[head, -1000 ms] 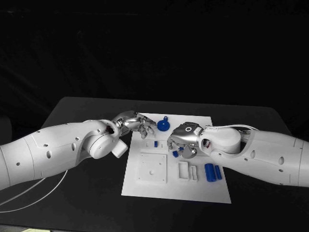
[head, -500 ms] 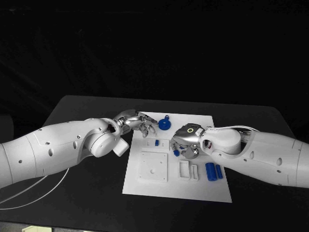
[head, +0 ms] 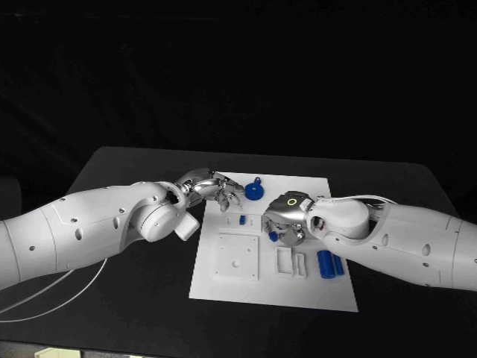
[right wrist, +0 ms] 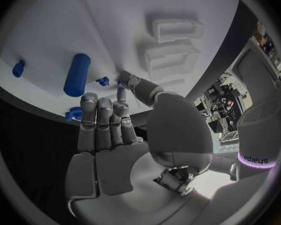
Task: Assemble the parts on the task board
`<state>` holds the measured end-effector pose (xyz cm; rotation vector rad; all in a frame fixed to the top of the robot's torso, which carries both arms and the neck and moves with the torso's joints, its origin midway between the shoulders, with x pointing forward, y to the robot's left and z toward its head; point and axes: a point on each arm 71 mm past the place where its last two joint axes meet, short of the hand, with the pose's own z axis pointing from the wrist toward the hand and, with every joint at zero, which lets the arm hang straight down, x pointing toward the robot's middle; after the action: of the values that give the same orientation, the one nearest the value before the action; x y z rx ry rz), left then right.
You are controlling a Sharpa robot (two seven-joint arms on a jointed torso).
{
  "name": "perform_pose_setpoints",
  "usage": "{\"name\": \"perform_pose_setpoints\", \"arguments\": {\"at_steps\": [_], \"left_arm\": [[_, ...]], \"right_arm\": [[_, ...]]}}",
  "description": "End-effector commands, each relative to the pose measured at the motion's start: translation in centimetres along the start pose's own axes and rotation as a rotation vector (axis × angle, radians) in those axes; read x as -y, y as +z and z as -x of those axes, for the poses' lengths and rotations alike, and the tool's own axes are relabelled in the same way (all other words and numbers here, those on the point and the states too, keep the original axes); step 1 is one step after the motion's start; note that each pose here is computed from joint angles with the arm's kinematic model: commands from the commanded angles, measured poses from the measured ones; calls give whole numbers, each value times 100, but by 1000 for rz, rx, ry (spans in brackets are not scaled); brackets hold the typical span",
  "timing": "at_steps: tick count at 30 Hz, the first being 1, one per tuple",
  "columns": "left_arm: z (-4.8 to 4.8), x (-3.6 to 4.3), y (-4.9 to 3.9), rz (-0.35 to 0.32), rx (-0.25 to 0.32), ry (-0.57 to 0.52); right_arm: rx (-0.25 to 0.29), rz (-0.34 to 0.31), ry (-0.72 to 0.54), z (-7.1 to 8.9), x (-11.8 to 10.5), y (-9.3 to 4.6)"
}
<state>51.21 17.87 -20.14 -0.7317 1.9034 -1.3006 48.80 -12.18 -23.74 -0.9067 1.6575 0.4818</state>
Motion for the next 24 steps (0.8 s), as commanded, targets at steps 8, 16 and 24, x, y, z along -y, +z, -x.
{"name": "perform_pose_setpoints", "arguments": {"at_steps": [8, 16, 24], "left_arm": [[-22, 7, 7, 3, -18, -7], [-21, 3, 5, 7, -21, -7], [-16, -2, 3, 11, -19, -7]], "right_arm": [[24, -27, 2, -8, 6, 4], [45, -48, -2, 8, 8, 2], [72, -44, 19, 24, 7, -12]]}}
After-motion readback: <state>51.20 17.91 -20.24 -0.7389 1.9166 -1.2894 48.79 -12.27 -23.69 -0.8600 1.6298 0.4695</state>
